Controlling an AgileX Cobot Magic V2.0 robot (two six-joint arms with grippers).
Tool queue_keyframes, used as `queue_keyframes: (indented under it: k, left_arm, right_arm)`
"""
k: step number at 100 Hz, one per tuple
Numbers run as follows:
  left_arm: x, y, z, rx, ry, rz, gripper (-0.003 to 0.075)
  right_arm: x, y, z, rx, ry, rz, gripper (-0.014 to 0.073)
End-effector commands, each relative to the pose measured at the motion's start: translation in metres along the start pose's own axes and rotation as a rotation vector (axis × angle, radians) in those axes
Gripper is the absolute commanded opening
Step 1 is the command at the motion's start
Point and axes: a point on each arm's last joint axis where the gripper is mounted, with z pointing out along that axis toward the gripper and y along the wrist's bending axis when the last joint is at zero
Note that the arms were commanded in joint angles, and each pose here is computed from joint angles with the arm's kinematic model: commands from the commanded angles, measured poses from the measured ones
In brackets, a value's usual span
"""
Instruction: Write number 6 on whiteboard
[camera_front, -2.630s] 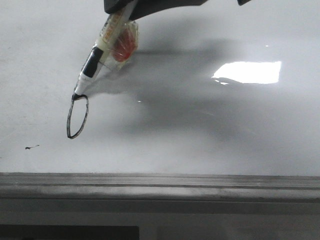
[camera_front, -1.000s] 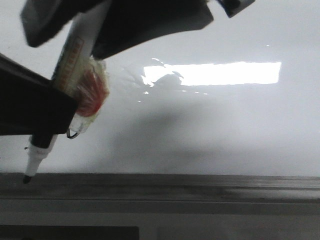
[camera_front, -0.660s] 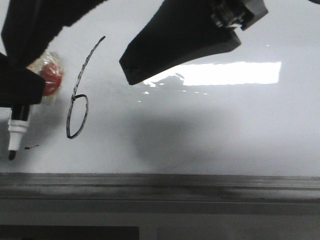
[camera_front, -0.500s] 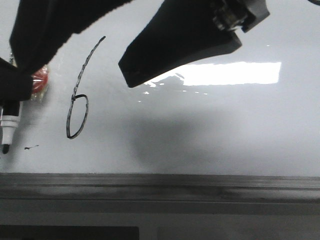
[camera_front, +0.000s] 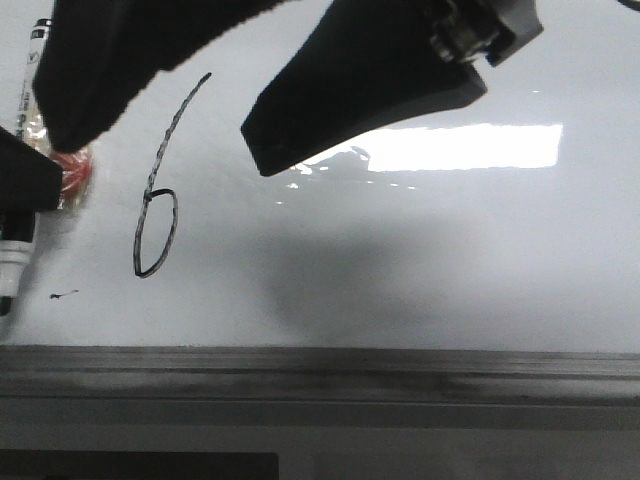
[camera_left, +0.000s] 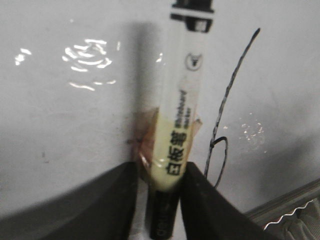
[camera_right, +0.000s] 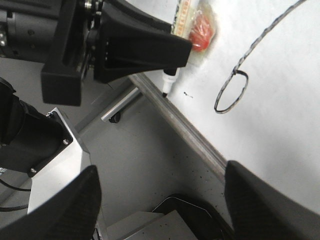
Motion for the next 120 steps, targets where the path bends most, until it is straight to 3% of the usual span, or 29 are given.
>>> queue_keyframes:
  k: [1, 10, 23, 30, 37, 43, 47, 58, 82, 101, 120]
  left_arm:
    - [-0.014, -0.004, -0.002, 0.014, -0.088, -0.016, 0.0388]
    - [-0.014, -0.004, -0.004, 0.018, -0.097, -0.017, 0.0521]
    - [-0.015, -0.006, -0.01, 0.031, -0.114, -0.02, 0.0531]
    - [-0.017, -0.007, -0.018, 0.048, -0.143, -0.017, 0.0514]
    - [-0.019, -0.01, -0.03, 0.073, -0.19, -0.013, 0.0476]
    - [-0.022, -0.012, -0.044, 0.101, -0.247, -0.004, 0.0399]
    - [-0.023, -0.013, -0.054, 0.122, -0.288, 0.004, 0.0325]
    - [-0.023, -0.016, -0.082, 0.162, -0.406, 0.063, -0.0013]
    - [-0.006, -0.011, -0.134, 0.224, -0.648, 0.186, -0.0019]
    - [0.025, 0.004, -0.14, 0.217, -0.709, 0.281, -0.0019]
    - [0.049, 0.017, -0.125, 0.203, -0.692, 0.299, -0.0019]
  right_arm:
    - [-0.015, 0.004, -0.013, -0.018, -0.108, -0.002, 0.0457]
    - [-0.016, 0.004, -0.013, -0.018, -0.117, -0.002, 0.0457]
    - [-0.018, 0.004, -0.015, -0.016, -0.141, -0.011, 0.0414]
    - [-0.019, 0.005, -0.02, -0.018, -0.158, -0.017, 0.0287]
    - [-0.02, 0.005, -0.027, -0.017, -0.182, -0.034, 0.0095]
    - [-0.021, 0.005, -0.036, -0.013, -0.211, -0.058, -0.0075]
    - [-0.02, 0.005, -0.041, -0.014, -0.236, -0.062, -0.0066]
    - [-0.014, 0.005, -0.059, -0.018, -0.325, -0.085, -0.0065]
    - [0.027, -0.008, -0.094, -0.009, -0.573, -0.173, -0.0065]
    - [0.076, -0.023, -0.11, -0.027, -0.799, -0.185, -0.0065]
    - [0.122, -0.037, -0.11, -0.031, -0.856, -0.186, -0.0065]
